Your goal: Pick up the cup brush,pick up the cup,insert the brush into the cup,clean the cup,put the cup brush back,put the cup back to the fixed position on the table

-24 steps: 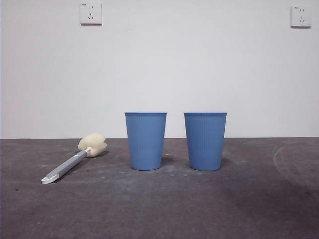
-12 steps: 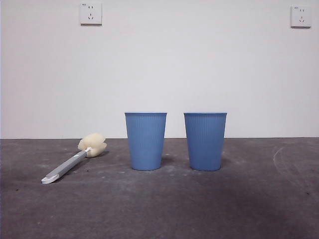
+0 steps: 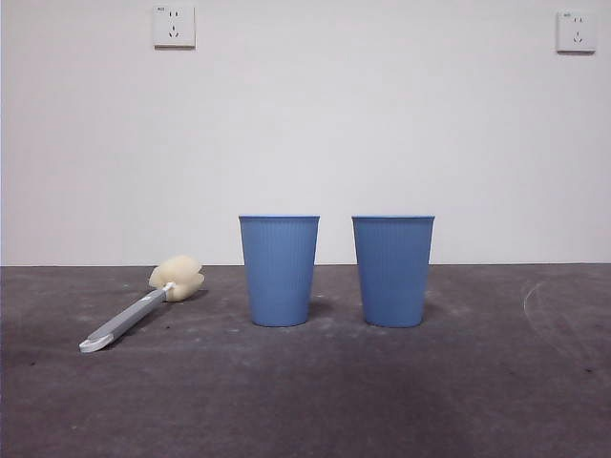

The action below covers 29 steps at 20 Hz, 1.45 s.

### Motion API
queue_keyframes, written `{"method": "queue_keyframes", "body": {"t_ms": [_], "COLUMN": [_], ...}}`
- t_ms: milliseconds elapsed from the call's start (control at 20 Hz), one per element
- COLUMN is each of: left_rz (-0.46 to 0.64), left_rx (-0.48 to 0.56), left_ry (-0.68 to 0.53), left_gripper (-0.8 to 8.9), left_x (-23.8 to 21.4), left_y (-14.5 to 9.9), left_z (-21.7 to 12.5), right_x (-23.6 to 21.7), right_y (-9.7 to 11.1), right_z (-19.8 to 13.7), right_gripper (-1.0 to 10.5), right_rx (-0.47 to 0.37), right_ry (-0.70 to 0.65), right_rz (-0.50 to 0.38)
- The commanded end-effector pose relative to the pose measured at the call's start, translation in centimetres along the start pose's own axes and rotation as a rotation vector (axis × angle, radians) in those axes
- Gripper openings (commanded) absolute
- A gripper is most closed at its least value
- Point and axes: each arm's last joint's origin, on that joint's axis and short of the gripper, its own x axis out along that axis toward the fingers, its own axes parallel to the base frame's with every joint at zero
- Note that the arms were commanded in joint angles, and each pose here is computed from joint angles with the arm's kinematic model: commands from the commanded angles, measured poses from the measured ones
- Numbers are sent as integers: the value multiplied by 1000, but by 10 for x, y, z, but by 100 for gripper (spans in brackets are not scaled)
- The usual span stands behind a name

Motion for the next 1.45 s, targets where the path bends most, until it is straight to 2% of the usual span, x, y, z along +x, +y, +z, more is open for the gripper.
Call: {"method": "queue_keyframes", "body": {"t_ms": [50,300,500,550,650,700,750,1050,1450], "left_rz": [-1,-19,-41,-44,-48,-51,-57,-65,101], "left_rx": [34,42,41,42,42,46,50,51,123], "left_ry": [16,88,109,112,114,112,113,184,377], "left_gripper": [-8,-8,17,122,555,652,652,651,651], "left_x": [-1,1,4,5,4,3,4,24,125], "left_y": [-1,0,-1,-1,-3,-4,-4,-4,-3], "left_z": [1,-4,-2,-1,5,8,11,34,49], "right_x": [2,13,18,18,17,17,16,16,17], "right_y": [1,1,-1,-1,0,0,0,0,0], "right_z": [4,-2,-4,-4,-4,-3,-3,-2,-2], "right_gripper": [-8,-5,34,135,443,575,603,599,598], "right_rx": [-56,-85,-80,-79,-78,-75,-73,-69,-68], "right_ry": [42,169,215,214,211,210,210,204,207], "right_rz": [44,170,186,185,186,189,189,199,199]}}
